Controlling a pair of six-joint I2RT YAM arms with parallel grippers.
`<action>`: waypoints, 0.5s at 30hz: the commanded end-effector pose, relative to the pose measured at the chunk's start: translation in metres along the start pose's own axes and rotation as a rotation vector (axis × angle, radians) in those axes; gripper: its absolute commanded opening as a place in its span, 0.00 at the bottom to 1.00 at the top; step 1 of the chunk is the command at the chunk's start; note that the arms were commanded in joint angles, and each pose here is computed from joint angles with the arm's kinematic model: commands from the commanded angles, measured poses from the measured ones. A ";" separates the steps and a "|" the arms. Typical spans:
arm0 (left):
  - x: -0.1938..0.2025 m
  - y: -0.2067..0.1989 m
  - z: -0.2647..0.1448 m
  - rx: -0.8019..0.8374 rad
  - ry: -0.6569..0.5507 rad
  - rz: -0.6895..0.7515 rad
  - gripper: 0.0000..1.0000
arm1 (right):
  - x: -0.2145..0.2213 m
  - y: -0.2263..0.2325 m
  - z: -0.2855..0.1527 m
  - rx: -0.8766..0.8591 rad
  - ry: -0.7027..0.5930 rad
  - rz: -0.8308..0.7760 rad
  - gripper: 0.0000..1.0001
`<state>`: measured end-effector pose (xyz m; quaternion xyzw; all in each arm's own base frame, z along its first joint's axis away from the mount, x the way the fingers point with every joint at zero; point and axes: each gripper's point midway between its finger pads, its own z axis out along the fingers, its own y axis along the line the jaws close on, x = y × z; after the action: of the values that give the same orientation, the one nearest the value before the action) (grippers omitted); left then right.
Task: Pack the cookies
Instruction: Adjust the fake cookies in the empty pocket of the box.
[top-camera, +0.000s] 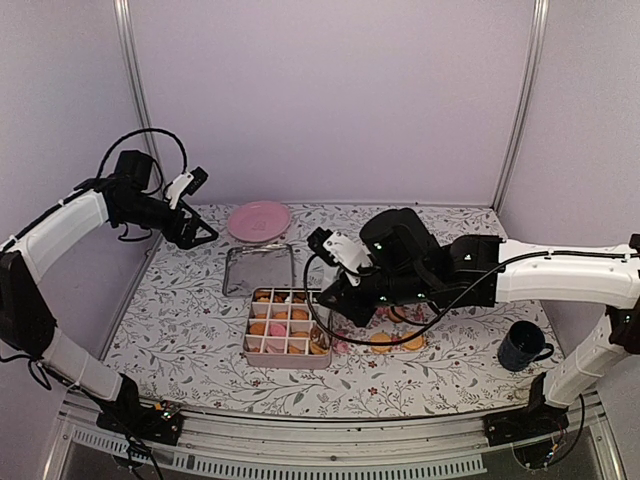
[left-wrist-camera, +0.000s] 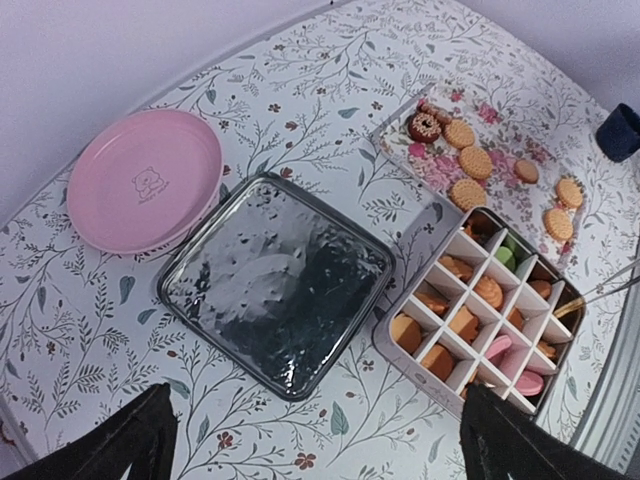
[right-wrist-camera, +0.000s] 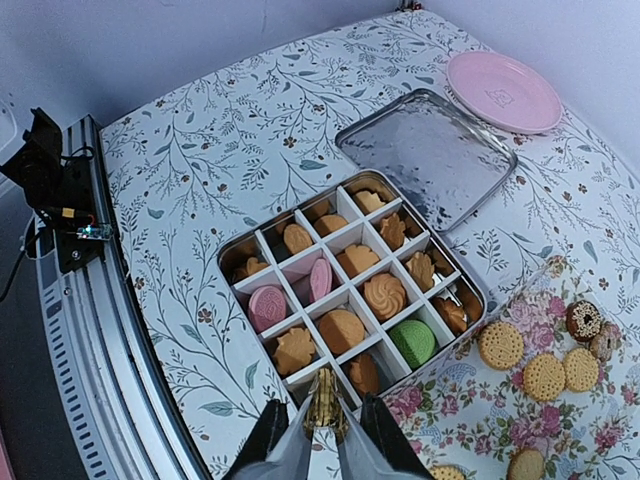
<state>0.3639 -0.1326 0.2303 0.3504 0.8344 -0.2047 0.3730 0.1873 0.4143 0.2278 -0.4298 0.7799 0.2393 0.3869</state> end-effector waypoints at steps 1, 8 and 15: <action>0.001 0.003 -0.002 -0.024 -0.012 0.020 0.99 | -0.012 0.006 -0.001 -0.004 -0.009 0.001 0.21; 0.007 0.008 0.003 -0.042 0.002 0.011 0.99 | -0.041 0.000 -0.020 0.021 -0.108 0.015 0.42; 0.006 0.014 0.009 -0.050 -0.004 -0.002 0.99 | -0.048 -0.018 -0.033 0.073 -0.149 0.047 0.39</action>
<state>0.3671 -0.1283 0.2211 0.3471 0.8391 -0.1897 0.3734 0.1930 0.4139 0.2391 -0.4194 0.7815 0.2295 0.4009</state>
